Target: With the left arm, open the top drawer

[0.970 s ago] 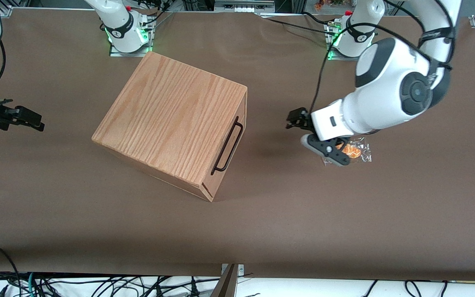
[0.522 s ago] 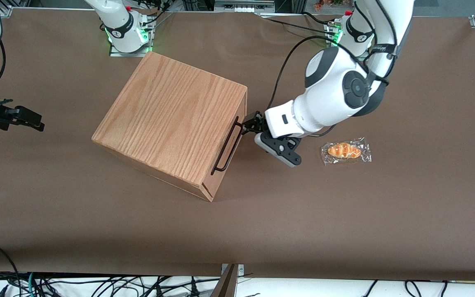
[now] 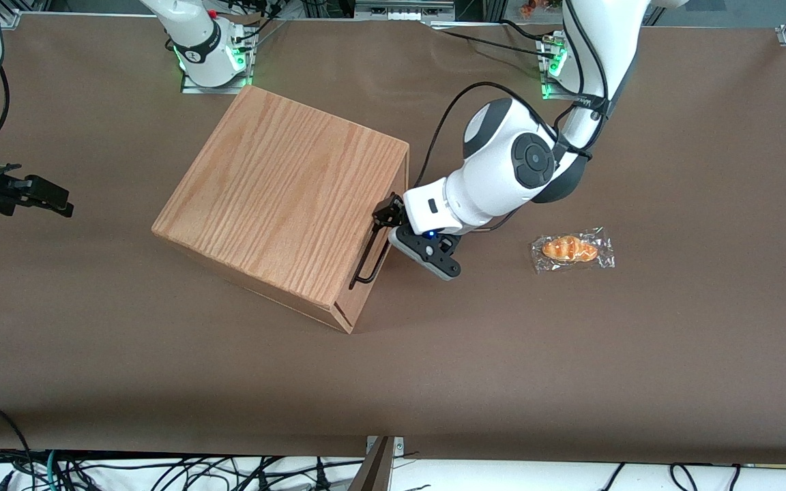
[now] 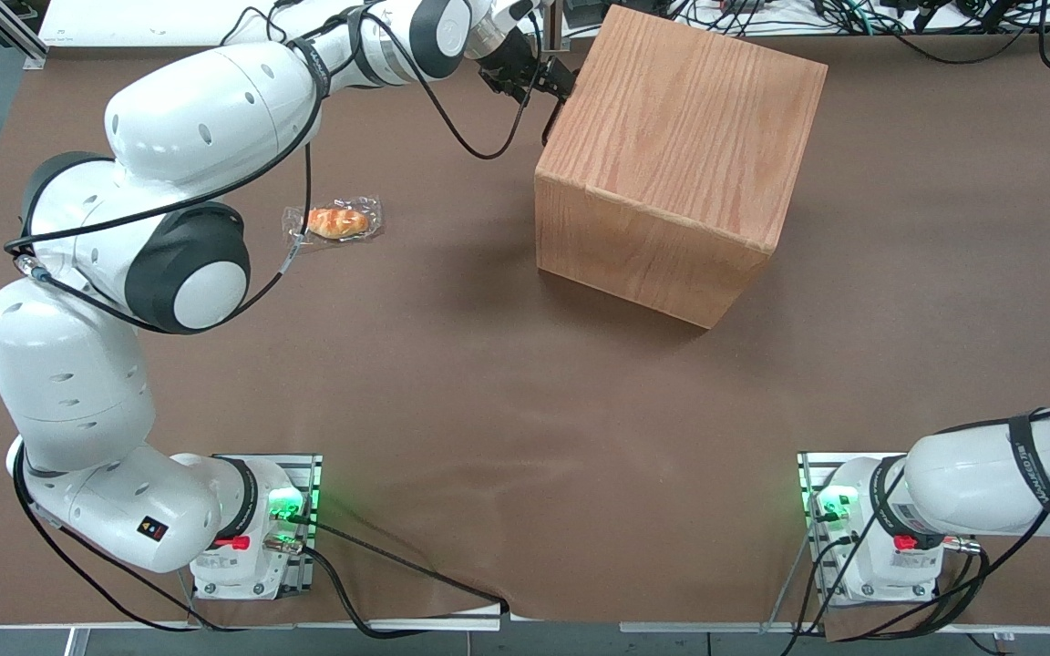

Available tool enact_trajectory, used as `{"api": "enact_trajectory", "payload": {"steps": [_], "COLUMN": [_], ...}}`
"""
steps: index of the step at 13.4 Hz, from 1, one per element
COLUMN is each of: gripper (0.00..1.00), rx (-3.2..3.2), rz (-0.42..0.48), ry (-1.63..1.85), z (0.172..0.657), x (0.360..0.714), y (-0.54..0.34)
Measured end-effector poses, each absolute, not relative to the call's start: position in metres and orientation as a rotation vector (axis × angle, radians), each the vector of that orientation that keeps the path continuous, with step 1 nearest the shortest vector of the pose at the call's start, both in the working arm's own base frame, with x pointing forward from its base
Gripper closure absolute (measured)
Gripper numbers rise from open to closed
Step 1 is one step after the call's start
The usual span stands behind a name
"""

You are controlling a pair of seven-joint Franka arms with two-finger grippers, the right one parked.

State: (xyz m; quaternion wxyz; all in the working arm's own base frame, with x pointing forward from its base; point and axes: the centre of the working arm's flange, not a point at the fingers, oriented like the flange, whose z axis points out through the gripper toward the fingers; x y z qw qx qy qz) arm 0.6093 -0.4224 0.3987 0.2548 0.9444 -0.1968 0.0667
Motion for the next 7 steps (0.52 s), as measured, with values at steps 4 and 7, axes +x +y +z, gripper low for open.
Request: {"api": "enact_trajectory", "payload": {"steps": [4,7], "gripper": [0.0,0.0], "rx": [2.579,2.585], "rz": [0.17,0.17], "ry": [-0.524,-0.531], "z": [0.375,0.37], "x": [0.614,0.614], "y": [-0.422,-0.423]}}
